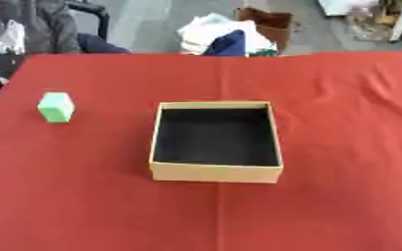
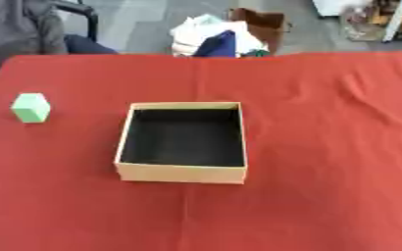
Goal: Pick up objects on the table and place them in the box.
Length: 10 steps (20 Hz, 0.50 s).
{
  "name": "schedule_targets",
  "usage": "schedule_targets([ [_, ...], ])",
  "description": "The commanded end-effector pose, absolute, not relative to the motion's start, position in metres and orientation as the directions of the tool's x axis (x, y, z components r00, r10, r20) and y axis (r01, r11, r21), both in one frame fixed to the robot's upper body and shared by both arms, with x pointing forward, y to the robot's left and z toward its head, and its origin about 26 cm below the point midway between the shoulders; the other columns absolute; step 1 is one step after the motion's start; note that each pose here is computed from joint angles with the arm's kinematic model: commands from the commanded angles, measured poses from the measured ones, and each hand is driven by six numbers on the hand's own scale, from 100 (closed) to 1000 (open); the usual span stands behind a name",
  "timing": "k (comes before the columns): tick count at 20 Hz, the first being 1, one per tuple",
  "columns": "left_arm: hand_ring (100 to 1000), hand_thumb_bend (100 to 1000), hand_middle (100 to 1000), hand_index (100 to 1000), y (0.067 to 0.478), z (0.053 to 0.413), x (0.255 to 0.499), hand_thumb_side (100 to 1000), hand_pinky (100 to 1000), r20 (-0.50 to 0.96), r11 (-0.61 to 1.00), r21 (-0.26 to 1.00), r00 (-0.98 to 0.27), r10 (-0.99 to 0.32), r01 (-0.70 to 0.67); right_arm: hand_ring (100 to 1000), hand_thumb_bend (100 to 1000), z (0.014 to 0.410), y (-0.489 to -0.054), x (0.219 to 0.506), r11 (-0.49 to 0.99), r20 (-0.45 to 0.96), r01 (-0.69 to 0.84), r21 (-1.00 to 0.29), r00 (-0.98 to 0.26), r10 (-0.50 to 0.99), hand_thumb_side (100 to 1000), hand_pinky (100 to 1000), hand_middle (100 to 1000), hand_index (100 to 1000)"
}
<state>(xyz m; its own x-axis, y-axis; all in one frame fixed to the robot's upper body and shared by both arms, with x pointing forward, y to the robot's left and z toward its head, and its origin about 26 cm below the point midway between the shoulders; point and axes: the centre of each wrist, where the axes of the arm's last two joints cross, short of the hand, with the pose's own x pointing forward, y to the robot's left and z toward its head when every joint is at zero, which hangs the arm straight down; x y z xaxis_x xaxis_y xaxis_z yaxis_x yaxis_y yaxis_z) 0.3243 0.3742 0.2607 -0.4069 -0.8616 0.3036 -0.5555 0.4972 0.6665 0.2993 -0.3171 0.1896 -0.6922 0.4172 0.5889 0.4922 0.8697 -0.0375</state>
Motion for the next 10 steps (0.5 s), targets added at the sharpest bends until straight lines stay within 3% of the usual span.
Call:
schedule_targets([
  [1,683,148,611,753,0.395,0.274,0.328,298,710,0.199,0.335,0.777,-0.297,-0.934,-0.533,761,100,0.198,-0.320,0.298,0.871,0.567,0.488,-0.055,-0.703,0.429,528,649,806,910],
  [10,735,312,674,833,0.435,0.267,0.354,305,794,0.056,0.074,0.932,-0.061,-0.997,-0.354,761,100,0.196,-0.319,0.299,0.875,0.572,0.480,-0.063,-0.701,0.426,528,649,804,908],
])
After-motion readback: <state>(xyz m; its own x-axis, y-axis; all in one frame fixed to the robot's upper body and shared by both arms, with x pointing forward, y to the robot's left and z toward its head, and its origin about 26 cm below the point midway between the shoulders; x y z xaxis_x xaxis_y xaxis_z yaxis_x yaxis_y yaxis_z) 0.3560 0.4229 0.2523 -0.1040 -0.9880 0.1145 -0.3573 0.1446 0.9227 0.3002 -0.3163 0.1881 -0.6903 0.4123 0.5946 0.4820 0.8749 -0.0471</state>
